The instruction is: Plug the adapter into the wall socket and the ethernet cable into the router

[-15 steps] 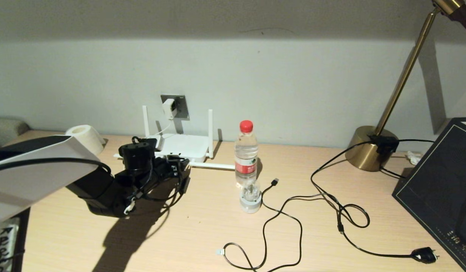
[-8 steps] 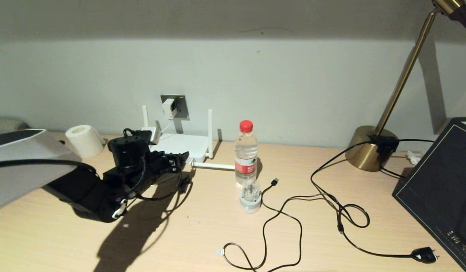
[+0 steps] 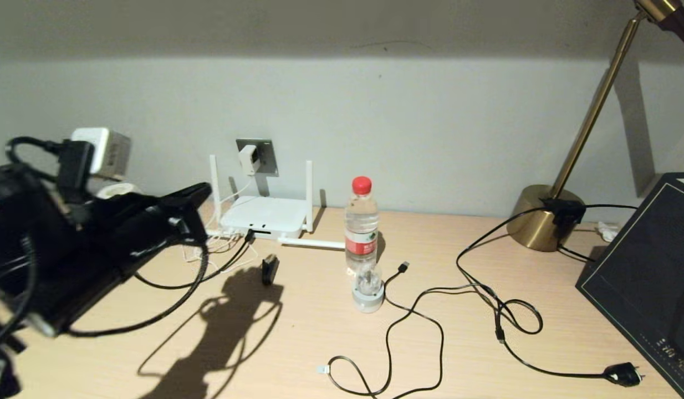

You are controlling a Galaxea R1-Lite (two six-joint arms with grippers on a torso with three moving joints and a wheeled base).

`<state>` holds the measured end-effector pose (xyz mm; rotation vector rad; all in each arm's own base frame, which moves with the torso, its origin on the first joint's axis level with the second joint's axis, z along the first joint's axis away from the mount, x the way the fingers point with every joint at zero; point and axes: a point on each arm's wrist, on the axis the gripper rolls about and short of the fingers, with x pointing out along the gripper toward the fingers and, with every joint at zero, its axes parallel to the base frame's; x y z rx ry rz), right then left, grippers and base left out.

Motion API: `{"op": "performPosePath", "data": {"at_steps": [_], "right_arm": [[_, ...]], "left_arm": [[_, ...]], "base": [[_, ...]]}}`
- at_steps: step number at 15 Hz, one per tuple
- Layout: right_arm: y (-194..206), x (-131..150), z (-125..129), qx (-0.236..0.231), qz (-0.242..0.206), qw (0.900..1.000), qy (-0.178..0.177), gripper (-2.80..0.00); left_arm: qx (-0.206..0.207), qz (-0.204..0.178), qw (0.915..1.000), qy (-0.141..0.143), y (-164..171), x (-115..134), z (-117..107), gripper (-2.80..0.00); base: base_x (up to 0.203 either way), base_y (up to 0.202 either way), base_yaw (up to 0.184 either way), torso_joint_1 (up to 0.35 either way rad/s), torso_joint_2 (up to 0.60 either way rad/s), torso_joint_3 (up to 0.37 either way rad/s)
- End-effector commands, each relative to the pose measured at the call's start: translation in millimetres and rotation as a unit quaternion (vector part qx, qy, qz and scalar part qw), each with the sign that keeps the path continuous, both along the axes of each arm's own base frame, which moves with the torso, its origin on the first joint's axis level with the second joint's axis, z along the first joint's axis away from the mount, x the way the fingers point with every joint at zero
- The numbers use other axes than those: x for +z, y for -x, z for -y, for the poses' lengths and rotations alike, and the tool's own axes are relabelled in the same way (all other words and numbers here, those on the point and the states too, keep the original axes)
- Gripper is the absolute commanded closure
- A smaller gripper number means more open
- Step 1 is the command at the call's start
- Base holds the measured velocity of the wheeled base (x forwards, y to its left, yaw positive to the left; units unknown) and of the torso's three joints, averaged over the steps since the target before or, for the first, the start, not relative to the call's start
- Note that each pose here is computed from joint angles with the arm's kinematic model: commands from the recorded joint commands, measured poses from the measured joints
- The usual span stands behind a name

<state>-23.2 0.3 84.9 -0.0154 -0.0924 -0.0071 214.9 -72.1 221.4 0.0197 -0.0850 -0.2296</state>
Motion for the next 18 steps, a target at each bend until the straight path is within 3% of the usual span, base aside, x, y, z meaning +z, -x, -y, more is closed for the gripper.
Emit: {"op": "performPosePath", "data": {"at_steps": [1,3,4,6,7,8,10,11,12,14,16,18], "right_arm": [[-2.9,-9.7,0.0,0.0,-0.018,1.0,0.0,0.0],[-2.9,-9.7,0.0,0.0,-0.018,1.0,0.0,0.0],[-2.9,-9.7,0.0,0.0,-0.018,1.0,0.0,0.0],[-2.9,-9.5,0.0,0.0,-0.017,1.0,-0.001,0.0],[-2.9,-9.5,0.0,0.0,-0.017,1.0,-0.002,0.0],[-2.9,-9.5,0.0,0.0,-0.017,1.0,-0.001,0.0],[-2.9,-9.5,0.0,0.0,-0.017,1.0,-0.002,0.0],[-2.9,-9.5,0.0,0.0,-0.017,1.0,0.0,0.0],[-2.9,-9.6,0.0,0.0,-0.017,1.0,-0.001,0.0],[-2.9,-9.6,0.0,0.0,-0.018,1.0,-0.002,0.0],[-2.9,-9.7,0.0,0.0,-0.018,1.0,-0.002,0.0],[-2.9,-9.6,0.0,0.0,-0.018,1.0,-0.002,0.0]], "left_arm": [[-0.015,0.016,0.9997,0.0,94.8,-1.9,-26.8,0.0],[-0.049,-0.081,0.9945,-0.045,144.7,-58.2,-42.2,0.0],[-0.071,-0.136,0.9859,-0.067,165.3,-86.8,-49.9,0.0],[-0.097,-0.229,0.9648,-0.084,193.0,-126.0,-61.9,0.0],[-0.083,-0.262,0.9581,-0.083,199.4,-136.5,-65.6,0.0],[-0.047,-0.27,0.959,-0.072,200.4,-139.1,-67.2,0.0],[0.044,-0.242,0.9681,-0.048,206.1,-140.2,-71.0,0.0],[0.065,-0.2,0.9768,-0.042,212.7,-140.3,-71.9,0.0],[0.071,-0.141,0.9867,-0.039,221.5,-140.9,-72.3,0.0],[0.078,-0.049,0.995,-0.037,234.7,-143.7,-72.2,0.0],[0.091,-0.022,0.9951,-0.032,237.8,-145.4,-71.6,0.0],[0.111,-0.03,0.9932,0.019,236.8,-145.1,-72.2,0.0]], "base": [[0.0,0.0,0.0,0.0,0.0,0.0],[0.0,0.0,0.0,0.0,0.0,0.0],[0.0,0.0,0.0,0.0,0.0,0.0],[0.0,0.0,0.0,0.0,0.0,0.0],[0.0,0.0,0.0,0.0,0.0,0.0],[0.0,0.0,0.0,0.0,0.0,0.0],[0.0,0.0,0.0,0.0,0.0,0.0],[0.0,0.0,0.0,0.0,0.0,0.0],[0.0,0.0,0.0,0.0,0.0,0.0],[0.0,0.0,0.0,0.0,0.0,0.0],[0.0,0.0,0.0,0.0,0.0,0.0],[0.0,0.0,0.0,0.0,0.0,0.0]]}}
